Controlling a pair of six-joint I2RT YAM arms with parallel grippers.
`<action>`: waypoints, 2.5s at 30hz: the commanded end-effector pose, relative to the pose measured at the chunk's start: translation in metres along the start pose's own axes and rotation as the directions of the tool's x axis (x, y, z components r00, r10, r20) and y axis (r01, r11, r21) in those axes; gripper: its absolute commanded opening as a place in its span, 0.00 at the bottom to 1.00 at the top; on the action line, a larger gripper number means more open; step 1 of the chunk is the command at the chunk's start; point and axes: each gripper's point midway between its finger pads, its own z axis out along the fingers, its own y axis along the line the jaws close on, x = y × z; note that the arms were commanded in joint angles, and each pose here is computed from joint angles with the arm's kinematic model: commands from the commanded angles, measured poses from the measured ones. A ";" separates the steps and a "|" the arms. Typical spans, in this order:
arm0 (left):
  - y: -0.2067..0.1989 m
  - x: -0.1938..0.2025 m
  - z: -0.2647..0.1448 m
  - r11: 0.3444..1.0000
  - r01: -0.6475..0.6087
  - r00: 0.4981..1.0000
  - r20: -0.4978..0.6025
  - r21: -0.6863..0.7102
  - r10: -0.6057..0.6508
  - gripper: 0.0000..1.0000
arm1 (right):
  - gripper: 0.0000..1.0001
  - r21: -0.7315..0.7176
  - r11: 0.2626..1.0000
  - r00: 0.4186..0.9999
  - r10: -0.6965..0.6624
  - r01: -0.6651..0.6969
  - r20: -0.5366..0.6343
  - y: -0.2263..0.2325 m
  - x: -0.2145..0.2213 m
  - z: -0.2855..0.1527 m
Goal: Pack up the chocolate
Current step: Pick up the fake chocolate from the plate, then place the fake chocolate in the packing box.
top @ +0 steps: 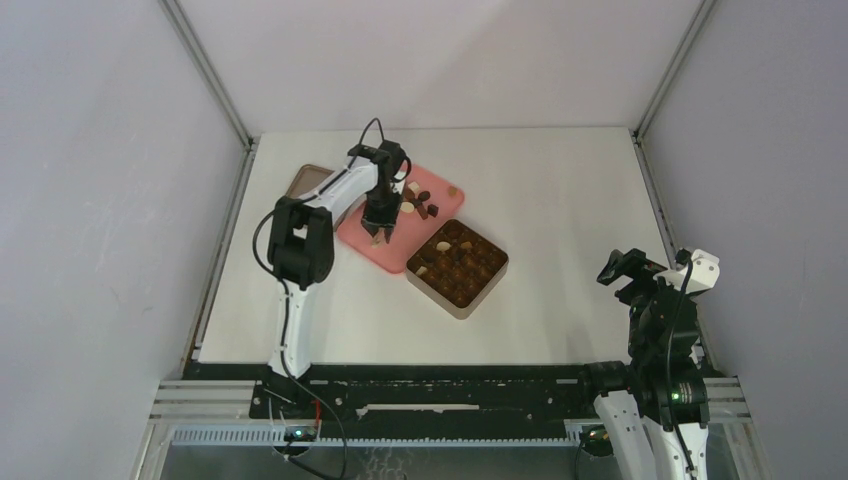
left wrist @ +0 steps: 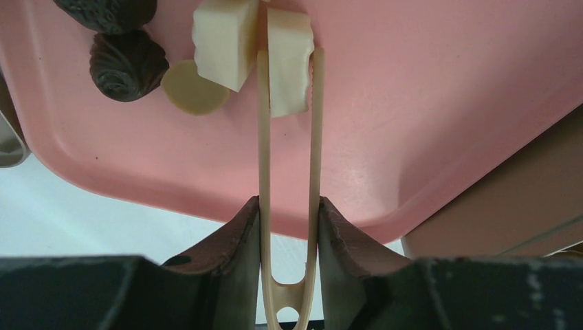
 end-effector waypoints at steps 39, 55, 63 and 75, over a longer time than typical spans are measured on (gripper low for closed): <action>-0.108 0.102 -0.107 0.926 -0.317 0.941 0.191 0.207 0.279 0.17 | 0.96 -0.008 1.000 0.999 0.002 -0.001 0.043 0.001 -0.010 -0.001; -0.150 0.097 -0.079 0.899 -0.385 0.920 0.163 0.208 0.357 0.23 | 0.96 -0.006 1.000 0.999 0.001 -0.001 0.042 0.001 -0.010 -0.001; -0.151 0.092 -0.067 0.904 -0.381 0.923 0.145 0.193 0.357 0.27 | 0.96 -0.004 1.000 0.999 -0.003 0.003 0.038 0.001 -0.009 -0.001; -0.150 0.089 -0.073 0.906 -0.382 0.921 0.163 0.185 0.355 0.38 | 0.96 -0.005 1.000 0.999 -0.003 0.003 0.037 0.001 -0.009 -0.001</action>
